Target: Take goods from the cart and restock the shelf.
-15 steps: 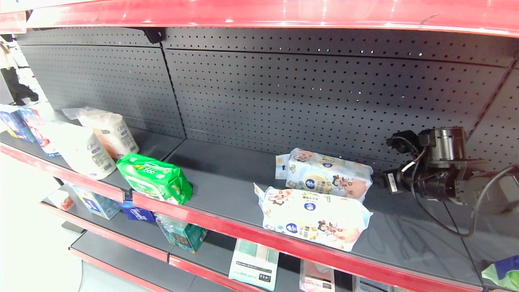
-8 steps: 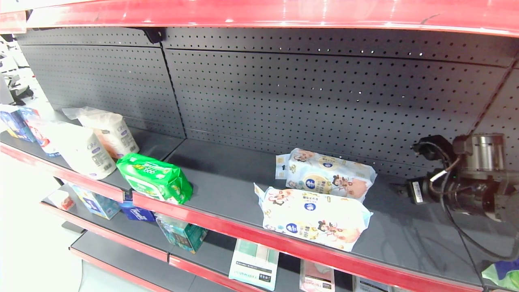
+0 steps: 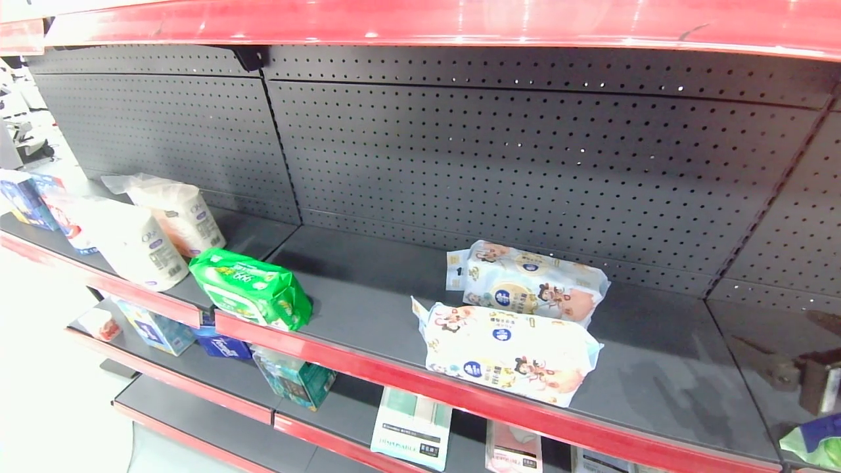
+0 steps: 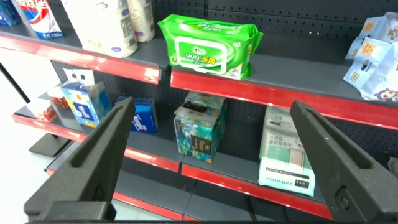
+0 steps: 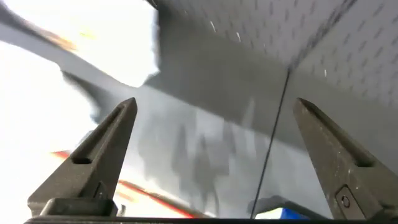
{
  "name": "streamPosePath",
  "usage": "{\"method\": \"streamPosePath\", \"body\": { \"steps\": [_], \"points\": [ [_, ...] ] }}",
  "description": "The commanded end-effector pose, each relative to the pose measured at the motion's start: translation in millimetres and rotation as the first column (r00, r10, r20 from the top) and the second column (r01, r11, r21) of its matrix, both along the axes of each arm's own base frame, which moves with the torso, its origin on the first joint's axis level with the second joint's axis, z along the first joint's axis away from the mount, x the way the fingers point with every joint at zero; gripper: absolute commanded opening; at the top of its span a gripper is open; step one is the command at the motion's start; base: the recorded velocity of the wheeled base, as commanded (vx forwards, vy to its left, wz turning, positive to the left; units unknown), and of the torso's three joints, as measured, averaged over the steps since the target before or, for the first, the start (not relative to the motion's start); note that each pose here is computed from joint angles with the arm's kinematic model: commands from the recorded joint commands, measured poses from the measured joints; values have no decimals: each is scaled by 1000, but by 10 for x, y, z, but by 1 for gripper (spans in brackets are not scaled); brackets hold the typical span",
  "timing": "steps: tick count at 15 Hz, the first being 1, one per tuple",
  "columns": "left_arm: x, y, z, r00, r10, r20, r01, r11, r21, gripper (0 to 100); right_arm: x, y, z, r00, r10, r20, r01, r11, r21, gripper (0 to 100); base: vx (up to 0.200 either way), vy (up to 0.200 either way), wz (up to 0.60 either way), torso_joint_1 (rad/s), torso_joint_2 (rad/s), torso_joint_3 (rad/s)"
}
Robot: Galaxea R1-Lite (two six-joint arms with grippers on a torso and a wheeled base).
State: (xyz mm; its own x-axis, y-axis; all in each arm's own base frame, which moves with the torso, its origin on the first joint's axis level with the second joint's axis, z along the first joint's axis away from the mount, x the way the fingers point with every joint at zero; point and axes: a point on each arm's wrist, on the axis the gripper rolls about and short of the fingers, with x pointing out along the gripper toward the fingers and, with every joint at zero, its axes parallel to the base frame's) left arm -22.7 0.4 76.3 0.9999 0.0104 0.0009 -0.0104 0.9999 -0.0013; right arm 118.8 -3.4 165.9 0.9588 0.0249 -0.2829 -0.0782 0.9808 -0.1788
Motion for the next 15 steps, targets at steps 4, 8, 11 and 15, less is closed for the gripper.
{"method": "streamPosePath", "body": {
  "steps": [4,8,11,15],
  "points": [
    [1,0,-5,1000,0,-1,0,1000,0,100,-973,55,-286,951,75,300,-65,997,-44,100,0,0,0,0,0,0],
    [0,0,0,1000,0,1,0,1000,0,100,-1363,81,-744,949,56,309,-61,998,6,100,0,0,0,0,0,0],
    [0,0,0,1000,0,1,0,1000,0,100,-1342,75,-829,969,23,248,-38,998,54,100,0,0,0,0,0,0],
    [1,-1,-2,1000,-3,-2,3,1000,1,100,-1342,76,-830,970,5,242,-40,989,140,100,0,0,0,0,0,0]
  ]
}}
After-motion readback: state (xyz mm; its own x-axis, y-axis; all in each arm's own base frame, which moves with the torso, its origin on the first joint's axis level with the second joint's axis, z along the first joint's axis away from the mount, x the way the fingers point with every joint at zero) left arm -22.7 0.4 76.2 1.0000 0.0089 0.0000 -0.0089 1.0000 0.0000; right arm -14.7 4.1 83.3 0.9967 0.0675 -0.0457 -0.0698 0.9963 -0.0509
